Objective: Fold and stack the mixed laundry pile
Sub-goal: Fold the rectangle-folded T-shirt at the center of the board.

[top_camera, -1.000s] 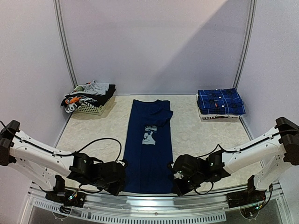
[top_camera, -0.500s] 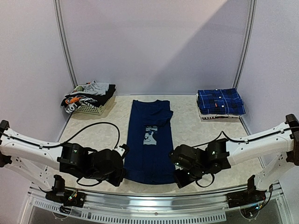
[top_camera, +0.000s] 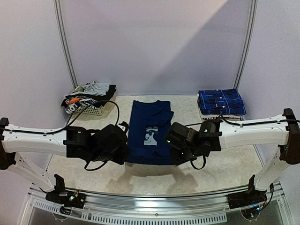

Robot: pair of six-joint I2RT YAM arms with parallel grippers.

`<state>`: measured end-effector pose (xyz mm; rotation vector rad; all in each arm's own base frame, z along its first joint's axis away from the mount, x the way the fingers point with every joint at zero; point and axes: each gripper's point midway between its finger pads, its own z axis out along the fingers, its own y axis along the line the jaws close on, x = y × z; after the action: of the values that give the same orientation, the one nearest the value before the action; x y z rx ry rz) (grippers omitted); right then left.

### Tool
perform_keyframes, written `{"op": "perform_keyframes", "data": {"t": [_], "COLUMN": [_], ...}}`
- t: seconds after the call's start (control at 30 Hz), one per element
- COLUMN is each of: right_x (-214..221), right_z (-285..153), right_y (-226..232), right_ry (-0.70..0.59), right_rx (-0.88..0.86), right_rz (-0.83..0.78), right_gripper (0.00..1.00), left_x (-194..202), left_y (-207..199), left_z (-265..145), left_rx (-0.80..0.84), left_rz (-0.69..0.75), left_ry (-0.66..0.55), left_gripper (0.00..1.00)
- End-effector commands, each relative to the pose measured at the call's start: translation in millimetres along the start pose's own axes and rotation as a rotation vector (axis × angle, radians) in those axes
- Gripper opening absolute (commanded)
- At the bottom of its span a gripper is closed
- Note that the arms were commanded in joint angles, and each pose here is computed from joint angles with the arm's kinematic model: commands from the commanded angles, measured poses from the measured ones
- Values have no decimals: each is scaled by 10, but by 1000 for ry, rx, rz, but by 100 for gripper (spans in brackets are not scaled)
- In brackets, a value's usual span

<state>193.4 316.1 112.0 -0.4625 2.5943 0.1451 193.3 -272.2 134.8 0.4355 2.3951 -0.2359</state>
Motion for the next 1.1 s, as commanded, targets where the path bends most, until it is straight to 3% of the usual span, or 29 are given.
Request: {"op": "perform_keyframes", "data": {"t": [0.0,0.53,1.07], "right_x": [-307,-1244,-1600], "right_z": [71,363,938], "right_y": [-202,-566,-724], "right_ry": [-43,-135,-113], "right_rx": [100,257,249], "right_rz": [-17,-61,-77], "right_gripper": [0,0,0], "left_x": [-374,-1128,-1327], "left_y": [191,505,741], "left_z": [108,654,1227], "left_rx": [-83,-152,-150], "left_rz": [17,-8,-24], "left_ry": [-62,-69,-22], "left_gripper": [0,0,0]}}
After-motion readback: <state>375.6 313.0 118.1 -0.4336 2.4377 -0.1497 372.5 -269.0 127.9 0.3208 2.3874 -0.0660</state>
